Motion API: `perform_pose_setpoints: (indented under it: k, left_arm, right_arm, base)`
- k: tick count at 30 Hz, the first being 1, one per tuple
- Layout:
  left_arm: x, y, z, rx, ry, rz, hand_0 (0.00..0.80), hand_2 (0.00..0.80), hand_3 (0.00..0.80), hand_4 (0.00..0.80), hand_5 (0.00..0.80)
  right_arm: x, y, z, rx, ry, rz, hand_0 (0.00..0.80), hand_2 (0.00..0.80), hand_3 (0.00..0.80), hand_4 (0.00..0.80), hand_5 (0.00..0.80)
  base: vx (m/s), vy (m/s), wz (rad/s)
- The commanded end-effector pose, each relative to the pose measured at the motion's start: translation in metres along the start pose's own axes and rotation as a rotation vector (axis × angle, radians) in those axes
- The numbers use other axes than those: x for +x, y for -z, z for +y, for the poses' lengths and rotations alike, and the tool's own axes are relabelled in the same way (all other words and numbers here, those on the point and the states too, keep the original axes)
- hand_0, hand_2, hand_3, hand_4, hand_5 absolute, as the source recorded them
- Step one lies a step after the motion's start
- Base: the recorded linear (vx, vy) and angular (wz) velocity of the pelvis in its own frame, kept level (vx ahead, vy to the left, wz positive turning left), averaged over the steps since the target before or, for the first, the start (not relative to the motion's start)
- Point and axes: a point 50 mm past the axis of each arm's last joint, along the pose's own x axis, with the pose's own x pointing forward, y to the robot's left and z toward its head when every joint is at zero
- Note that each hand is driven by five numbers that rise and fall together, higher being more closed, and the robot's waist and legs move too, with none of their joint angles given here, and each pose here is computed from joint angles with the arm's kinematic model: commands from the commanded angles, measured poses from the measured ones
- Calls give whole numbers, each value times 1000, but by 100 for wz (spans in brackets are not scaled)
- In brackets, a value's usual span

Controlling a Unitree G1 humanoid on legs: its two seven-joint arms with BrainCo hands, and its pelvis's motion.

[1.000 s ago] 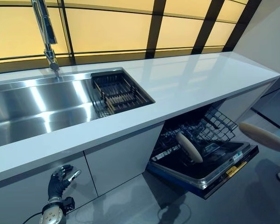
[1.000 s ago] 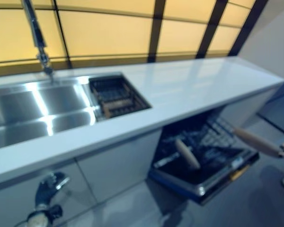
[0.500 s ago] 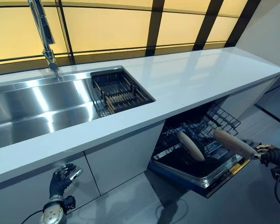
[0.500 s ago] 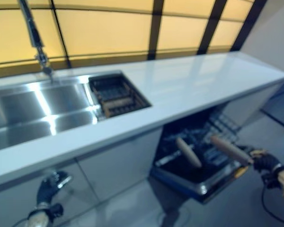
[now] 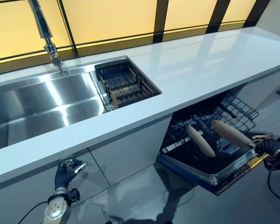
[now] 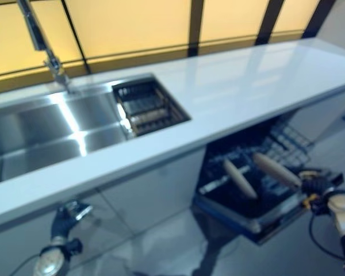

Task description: Take plates into dishwasher

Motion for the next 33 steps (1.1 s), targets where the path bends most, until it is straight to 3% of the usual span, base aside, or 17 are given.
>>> perform_pose_setpoints:
  k: [1, 33]
  left_arm:
    - [31, -62, -22, -56, 76, -319, 0, 0, 0, 0, 0]
    - [32, -82, -33, -70, 117, -411, 0, 0, 0, 0, 0]
  right_arm:
    - [6, -63, -6, 41, 59, -204, 800, 800, 800, 800, 800]
    - [12, -75, 16, 262, 109, -298, 800, 800, 800, 800, 800]
  base:
    - [-80, -53, 2]
    - [-33, -15, 3]
